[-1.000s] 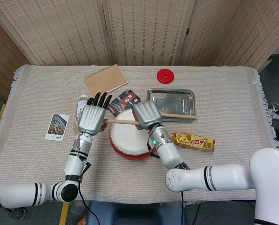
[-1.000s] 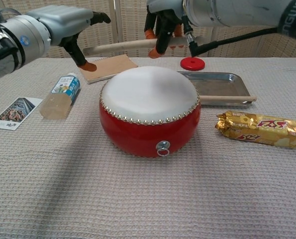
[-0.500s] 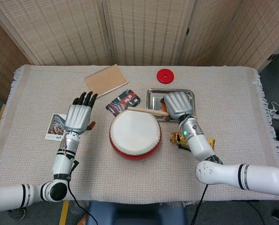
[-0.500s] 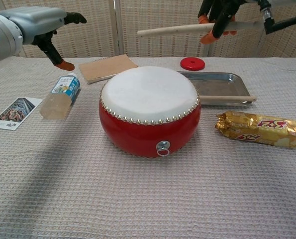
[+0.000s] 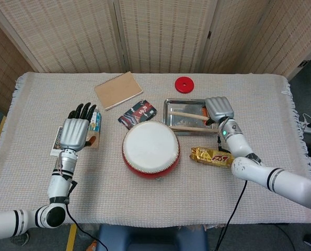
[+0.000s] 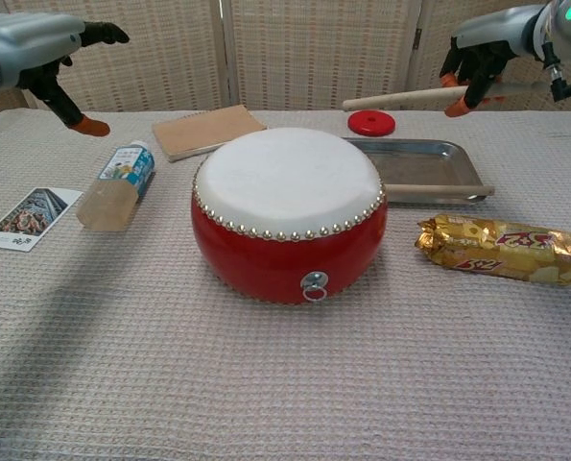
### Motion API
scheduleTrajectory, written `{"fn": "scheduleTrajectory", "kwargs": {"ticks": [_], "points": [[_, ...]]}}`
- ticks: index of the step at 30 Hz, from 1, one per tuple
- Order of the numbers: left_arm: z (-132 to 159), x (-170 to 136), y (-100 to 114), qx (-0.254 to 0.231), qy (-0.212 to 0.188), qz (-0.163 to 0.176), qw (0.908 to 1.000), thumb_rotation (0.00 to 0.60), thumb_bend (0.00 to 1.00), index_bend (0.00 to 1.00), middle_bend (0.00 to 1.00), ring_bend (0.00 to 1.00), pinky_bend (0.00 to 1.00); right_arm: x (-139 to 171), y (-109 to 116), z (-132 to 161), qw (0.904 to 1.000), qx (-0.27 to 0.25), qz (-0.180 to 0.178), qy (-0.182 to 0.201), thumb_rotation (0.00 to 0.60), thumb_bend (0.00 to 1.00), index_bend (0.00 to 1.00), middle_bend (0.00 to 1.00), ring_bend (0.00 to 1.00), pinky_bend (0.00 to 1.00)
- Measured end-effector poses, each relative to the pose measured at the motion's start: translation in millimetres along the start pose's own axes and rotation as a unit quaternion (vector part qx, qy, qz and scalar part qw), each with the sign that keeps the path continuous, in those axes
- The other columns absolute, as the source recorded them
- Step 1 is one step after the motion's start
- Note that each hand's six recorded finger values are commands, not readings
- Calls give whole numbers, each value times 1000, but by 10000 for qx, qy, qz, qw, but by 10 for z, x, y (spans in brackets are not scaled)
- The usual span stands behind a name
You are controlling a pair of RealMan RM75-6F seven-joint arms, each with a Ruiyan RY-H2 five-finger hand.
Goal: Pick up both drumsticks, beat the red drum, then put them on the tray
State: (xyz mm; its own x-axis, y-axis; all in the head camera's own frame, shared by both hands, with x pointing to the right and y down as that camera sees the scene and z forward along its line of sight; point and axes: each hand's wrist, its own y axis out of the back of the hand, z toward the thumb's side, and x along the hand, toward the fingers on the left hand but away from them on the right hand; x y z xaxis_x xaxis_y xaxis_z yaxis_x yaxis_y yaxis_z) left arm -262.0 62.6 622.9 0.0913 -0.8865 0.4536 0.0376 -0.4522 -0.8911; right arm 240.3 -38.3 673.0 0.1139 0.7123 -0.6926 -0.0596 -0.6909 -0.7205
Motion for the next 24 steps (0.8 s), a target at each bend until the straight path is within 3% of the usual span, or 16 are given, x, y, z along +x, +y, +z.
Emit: {"fn": "scheduleTrajectory", "kwargs": {"ticks": [13, 17, 19, 24], "points": [[-248, -17, -44, -42, 230, -16, 9997, 600, 258, 0, 0, 0, 174, -574, -414, -82, 9984, 358, 357, -244, 600, 309, 690, 773, 456, 523], [-305, -23, -72, -57, 281, -41, 9996, 600, 257, 0, 0, 0, 173, -685, -481, -38, 9977, 478, 374, -302, 600, 305, 504, 656, 365, 462], [-324, -24, -79, -61, 295, -38, 9995, 600, 258, 0, 0, 0, 174, -729, -521, -9, 9971, 543, 416, -320, 600, 304, 324, 540, 278, 400], [-337, -31, -81, -106, 291, -19, 9995, 600, 258, 0, 0, 0, 174, -786, -581, 25, 9958, 679, 476, -396, 600, 304, 154, 374, 163, 351]]}}
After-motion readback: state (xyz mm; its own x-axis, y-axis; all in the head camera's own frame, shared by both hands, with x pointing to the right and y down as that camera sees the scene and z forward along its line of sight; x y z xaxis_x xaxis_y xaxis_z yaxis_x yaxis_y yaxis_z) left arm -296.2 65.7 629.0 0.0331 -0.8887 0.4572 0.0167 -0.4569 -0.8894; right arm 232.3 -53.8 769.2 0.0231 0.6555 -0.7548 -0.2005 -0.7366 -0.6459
